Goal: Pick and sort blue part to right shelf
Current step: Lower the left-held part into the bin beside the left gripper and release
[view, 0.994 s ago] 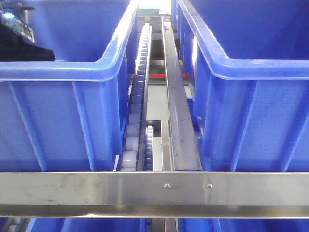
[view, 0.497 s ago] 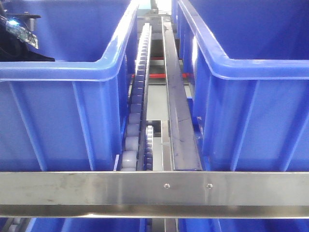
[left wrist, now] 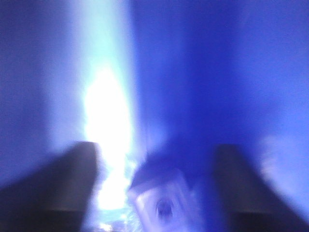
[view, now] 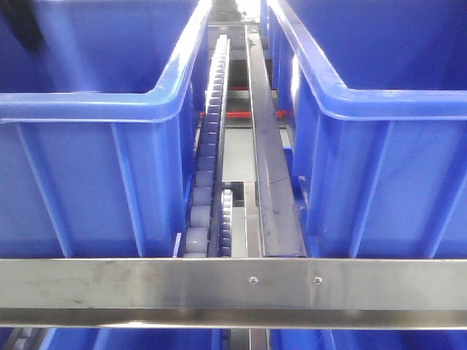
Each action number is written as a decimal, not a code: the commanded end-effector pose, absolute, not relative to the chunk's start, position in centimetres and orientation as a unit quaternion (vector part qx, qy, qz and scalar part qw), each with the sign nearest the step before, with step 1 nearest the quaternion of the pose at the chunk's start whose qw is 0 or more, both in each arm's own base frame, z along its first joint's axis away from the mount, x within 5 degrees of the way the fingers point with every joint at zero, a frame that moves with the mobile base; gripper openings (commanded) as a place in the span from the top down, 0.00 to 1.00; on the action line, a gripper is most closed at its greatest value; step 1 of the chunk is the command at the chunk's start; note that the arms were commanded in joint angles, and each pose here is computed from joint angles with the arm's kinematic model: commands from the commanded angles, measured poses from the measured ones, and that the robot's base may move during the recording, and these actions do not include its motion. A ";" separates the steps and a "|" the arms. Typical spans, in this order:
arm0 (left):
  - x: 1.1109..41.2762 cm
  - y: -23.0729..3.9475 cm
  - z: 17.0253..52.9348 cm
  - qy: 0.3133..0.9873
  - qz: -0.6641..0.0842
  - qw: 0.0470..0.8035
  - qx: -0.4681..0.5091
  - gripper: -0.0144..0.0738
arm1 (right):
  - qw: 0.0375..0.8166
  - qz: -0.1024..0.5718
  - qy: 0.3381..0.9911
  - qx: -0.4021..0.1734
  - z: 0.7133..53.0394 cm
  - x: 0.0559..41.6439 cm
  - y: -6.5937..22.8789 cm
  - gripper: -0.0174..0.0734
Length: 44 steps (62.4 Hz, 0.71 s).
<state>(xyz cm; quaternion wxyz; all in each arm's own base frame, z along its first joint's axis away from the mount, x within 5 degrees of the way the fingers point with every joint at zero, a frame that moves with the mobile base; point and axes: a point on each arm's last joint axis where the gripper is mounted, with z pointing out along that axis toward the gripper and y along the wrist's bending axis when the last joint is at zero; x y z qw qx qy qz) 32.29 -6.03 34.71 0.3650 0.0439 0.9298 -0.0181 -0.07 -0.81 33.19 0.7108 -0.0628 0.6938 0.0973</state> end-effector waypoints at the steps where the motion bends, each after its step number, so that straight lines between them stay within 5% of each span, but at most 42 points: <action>1: 29.4 -5.4 39.0 0.893 -0.032 0.447 0.041 0.59 | 0.729 0.091 0.675 -0.070 34.7 0.8 -0.5 0.59; 9: 25.7 -4.7 40.0 0.875 -0.037 0.481 0.041 0.70 | 0.697 0.085 0.708 -0.076 34.7 3.0 0.2 0.59; 44: 11.8 -1.7 38.5 0.778 -0.039 0.625 0.050 0.69 | 0.512 0.057 0.853 -0.085 39.7 17.8 4.8 0.59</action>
